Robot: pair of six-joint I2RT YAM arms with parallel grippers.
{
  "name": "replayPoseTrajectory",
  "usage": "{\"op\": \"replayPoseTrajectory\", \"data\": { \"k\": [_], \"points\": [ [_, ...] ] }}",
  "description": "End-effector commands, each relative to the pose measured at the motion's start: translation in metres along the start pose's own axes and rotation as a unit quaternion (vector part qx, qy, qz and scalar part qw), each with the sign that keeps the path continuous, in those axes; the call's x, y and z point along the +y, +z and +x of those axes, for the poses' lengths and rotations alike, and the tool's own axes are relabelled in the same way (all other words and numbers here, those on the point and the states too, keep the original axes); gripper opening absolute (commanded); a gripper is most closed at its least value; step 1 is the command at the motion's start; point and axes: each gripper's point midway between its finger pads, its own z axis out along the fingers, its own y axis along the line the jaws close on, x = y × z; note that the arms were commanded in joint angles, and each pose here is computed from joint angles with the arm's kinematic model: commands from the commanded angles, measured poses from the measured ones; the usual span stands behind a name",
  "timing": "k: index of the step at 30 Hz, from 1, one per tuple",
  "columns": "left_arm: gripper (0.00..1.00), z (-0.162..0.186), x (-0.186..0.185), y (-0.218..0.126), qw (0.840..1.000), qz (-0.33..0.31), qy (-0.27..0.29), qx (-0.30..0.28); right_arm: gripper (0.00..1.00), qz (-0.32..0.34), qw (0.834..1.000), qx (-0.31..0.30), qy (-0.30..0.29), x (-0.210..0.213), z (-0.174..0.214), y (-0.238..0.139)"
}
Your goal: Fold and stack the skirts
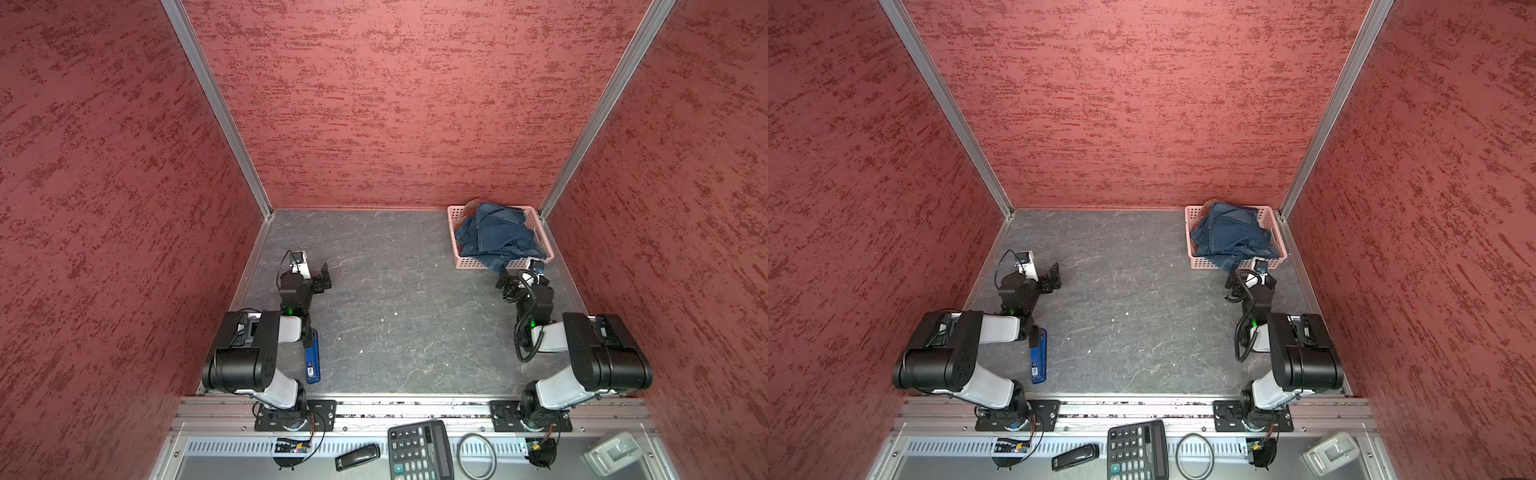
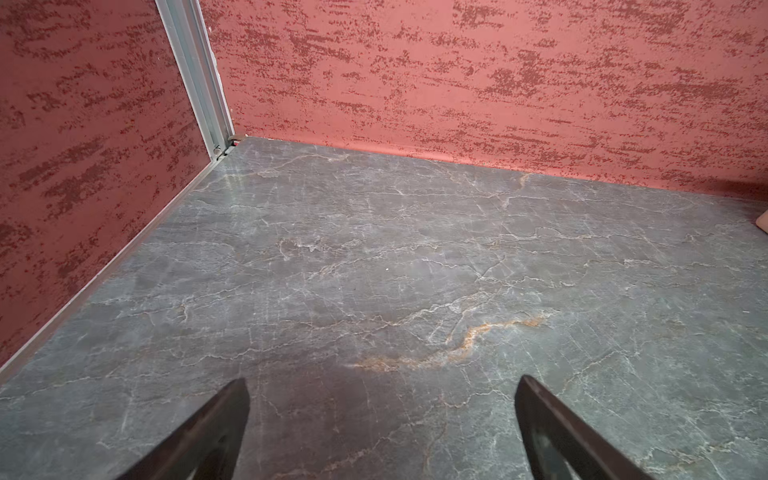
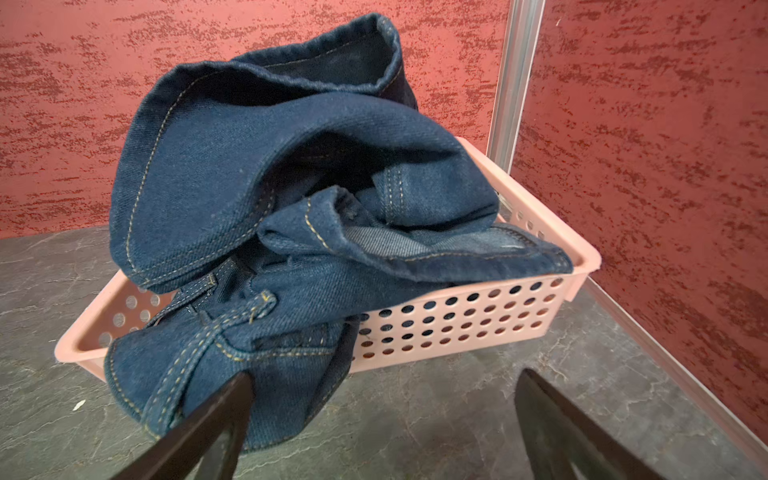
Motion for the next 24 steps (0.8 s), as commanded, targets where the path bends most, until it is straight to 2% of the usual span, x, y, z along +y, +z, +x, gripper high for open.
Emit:
{"op": "replayPoseTrajectory", "data": {
  "k": [1,24],
  "points": [
    [1.0,-0.0048,-0.0015,-0.0006,1.0,0.0,0.009,-0.011,0.99,0.001,1.0,-0.015,-0.001,0.0008,-0.008,0.0008],
    [1.0,-0.0048,-0.001,-0.0005,1.0,0.003,0.005,-0.01,0.99,0.001,1.0,-0.013,-0.001,0.0007,-0.0077,0.0025]
  ]
}}
